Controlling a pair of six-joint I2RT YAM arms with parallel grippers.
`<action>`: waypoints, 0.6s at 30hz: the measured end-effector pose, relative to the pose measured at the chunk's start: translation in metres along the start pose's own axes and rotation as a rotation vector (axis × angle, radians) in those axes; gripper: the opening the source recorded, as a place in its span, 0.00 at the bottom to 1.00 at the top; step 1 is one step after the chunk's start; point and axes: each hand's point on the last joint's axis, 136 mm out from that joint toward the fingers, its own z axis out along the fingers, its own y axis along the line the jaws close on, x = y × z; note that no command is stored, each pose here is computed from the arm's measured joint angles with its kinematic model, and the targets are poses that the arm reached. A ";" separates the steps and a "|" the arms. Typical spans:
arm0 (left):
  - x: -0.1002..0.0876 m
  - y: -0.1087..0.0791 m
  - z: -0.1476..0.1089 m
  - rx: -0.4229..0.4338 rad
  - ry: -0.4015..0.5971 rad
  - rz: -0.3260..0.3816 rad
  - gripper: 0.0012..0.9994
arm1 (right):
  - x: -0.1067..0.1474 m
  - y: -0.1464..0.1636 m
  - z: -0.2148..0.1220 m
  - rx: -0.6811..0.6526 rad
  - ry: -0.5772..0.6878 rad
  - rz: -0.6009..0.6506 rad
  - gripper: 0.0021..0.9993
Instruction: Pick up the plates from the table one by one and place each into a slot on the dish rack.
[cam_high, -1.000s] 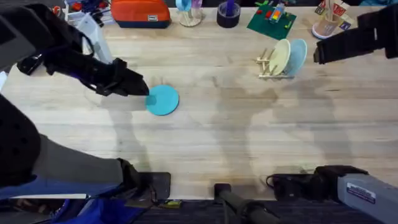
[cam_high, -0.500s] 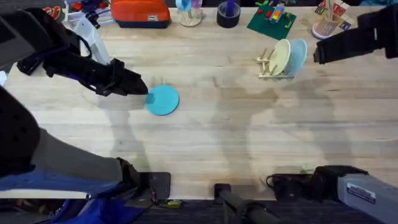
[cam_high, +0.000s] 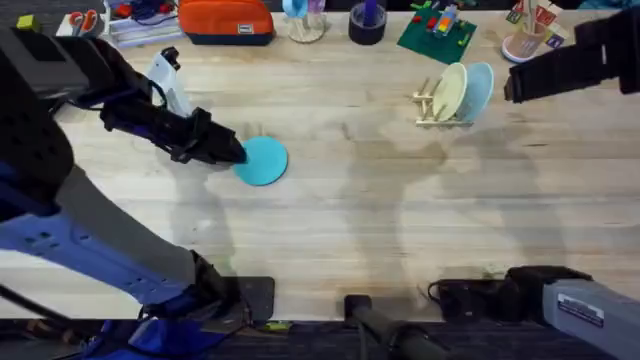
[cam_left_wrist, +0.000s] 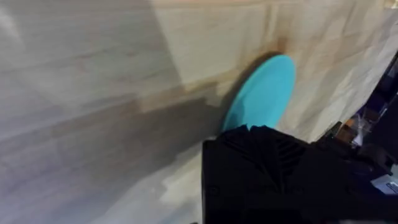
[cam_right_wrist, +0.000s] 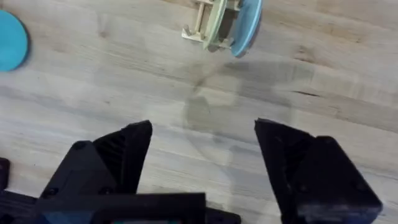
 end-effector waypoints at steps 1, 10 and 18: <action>-0.001 0.002 0.002 0.001 0.002 -0.003 0.04 | 0.000 0.000 0.000 0.000 0.000 0.000 1.00; -0.003 0.007 0.005 -0.003 -0.001 -0.072 0.04 | 0.000 0.000 0.000 0.000 0.000 0.000 1.00; -0.005 0.007 0.005 -0.006 -0.008 -0.093 0.04 | 0.000 0.000 0.000 0.000 0.000 0.000 1.00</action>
